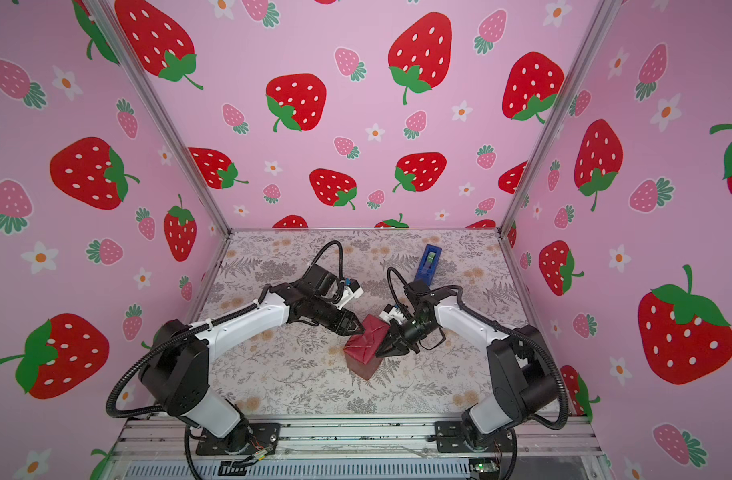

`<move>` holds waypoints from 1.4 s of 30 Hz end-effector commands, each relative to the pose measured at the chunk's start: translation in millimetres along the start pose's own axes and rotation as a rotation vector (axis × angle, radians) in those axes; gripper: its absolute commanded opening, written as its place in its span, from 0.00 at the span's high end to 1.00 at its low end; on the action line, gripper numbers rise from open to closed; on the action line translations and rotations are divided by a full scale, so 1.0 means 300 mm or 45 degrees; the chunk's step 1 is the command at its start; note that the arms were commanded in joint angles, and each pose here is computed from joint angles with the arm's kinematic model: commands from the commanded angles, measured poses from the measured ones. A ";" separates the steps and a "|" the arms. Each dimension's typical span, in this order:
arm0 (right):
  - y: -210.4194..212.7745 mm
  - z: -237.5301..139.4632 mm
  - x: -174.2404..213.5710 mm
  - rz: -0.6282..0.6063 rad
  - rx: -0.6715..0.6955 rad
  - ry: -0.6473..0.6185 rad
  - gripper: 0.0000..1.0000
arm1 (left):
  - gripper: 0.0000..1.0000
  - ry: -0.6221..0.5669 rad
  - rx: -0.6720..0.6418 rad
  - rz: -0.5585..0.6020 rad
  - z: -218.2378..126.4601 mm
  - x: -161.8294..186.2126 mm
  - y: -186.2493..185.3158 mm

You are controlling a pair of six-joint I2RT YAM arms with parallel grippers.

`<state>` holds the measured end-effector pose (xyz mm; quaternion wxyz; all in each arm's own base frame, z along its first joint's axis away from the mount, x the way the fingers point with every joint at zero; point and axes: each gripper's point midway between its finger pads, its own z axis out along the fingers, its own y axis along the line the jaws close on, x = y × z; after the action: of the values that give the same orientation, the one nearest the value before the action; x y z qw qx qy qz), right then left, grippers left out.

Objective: Wrap the gift box in paper
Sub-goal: 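Pinch the maroon paper seam at the box top with both grippers, then release the right gripper and draw it back from the box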

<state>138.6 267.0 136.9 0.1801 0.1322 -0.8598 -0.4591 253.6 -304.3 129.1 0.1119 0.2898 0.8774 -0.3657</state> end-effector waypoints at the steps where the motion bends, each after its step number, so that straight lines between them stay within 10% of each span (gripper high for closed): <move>1: 0.007 -0.011 0.028 -0.016 0.022 -0.007 1.00 | 0.53 0.113 -0.062 -0.048 0.042 0.082 0.061; 27: -0.151 0.033 0.021 0.044 0.169 -0.052 1.00 | 0.53 0.190 -0.074 -0.092 0.063 0.133 0.088; 42: -0.097 -0.075 0.027 0.039 0.308 -0.258 0.84 | 0.53 0.189 -0.072 -0.093 0.054 0.131 0.082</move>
<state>139.4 238.6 118.3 0.1009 0.1081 -0.9106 -0.3860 251.6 -307.3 125.7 0.0929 0.2872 0.8717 -0.3859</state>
